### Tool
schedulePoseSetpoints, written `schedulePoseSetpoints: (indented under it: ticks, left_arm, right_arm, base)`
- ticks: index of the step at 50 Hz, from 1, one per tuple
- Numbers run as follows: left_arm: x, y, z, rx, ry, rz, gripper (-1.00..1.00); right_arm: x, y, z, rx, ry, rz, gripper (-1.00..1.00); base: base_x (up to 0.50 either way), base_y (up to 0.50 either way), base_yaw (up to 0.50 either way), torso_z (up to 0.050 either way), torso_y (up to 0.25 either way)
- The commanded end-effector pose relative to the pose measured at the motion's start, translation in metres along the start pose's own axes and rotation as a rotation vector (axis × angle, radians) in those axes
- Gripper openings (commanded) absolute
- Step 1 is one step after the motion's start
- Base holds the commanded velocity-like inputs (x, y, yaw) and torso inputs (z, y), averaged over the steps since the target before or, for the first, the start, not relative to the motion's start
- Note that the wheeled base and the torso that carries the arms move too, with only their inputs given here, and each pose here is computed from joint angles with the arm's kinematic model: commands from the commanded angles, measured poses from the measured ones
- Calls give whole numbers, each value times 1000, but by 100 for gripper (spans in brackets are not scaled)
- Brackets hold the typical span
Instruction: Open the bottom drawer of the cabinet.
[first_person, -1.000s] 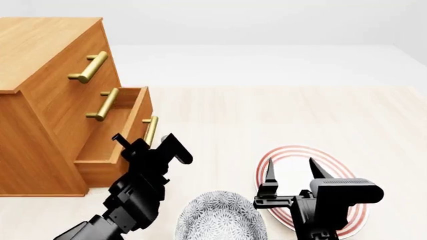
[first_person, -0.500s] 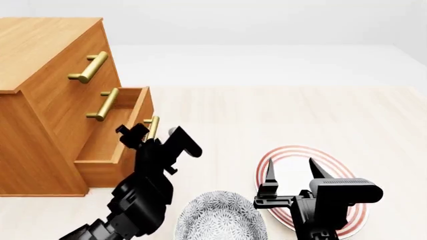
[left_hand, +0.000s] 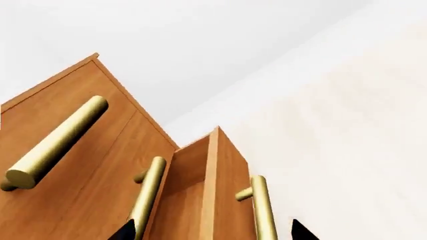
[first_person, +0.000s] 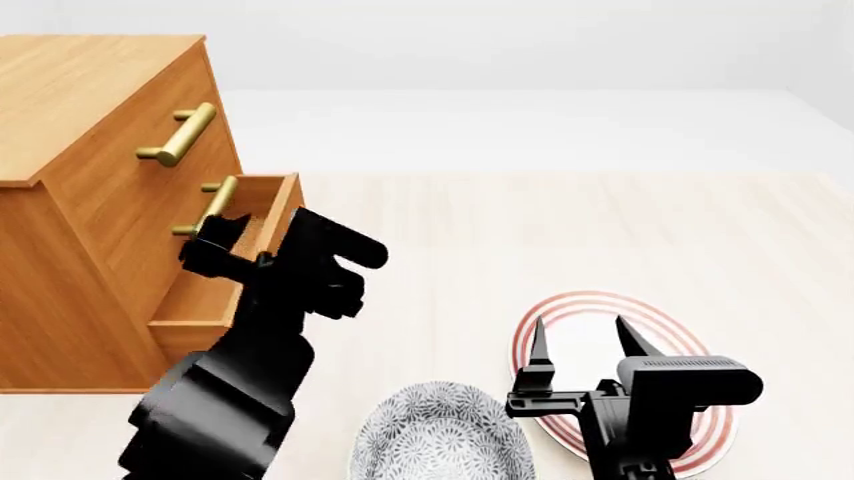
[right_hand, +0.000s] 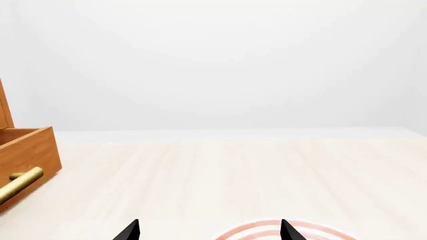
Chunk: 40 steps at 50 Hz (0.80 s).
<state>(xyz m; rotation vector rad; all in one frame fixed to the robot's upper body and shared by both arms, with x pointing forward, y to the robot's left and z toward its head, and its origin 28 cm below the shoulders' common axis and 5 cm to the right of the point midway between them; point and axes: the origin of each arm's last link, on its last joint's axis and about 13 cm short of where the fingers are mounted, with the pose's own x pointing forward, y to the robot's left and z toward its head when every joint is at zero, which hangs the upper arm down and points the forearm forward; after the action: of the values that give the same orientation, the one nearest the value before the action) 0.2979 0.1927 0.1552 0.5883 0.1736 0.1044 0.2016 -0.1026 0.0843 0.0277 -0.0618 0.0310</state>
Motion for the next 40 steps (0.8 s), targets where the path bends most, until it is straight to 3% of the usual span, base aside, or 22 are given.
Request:
schedulePoseSetpoints:
  ticks: [1,11,22,31,36,40]
  left_arm:
    - [1,15,-5,-274,105,-92,100]
    - [15,14,-23,-308,290,-115,100]
    - [35,15,-35,-232,345,7,100]
    - [42,20,-31,-271,385,-40,100]
    - [49,25,-27,-288,428,-112,100]
    - [53,28,-23,-346,454,-194,100]
  right_arm:
    - [0,0,0,1,-1,1,100]
    - [0,0,1,0,-2,0,100]
    - [0,0,1,-2,-2,1,100]
    - [0,1,2,-4,-3,3,100]
    - [0,1,1,-4,-1,5,100]
    - [0,2,0,-3,3,6,100]
  base:
    - [0,0,0,0,0]
    - [0,0,0,0,0]
    - [0,0,0,0,0]
    - [0,0,0,0,0]
    - [0,0,0,0,0]
    - [0,0,0,0,0]
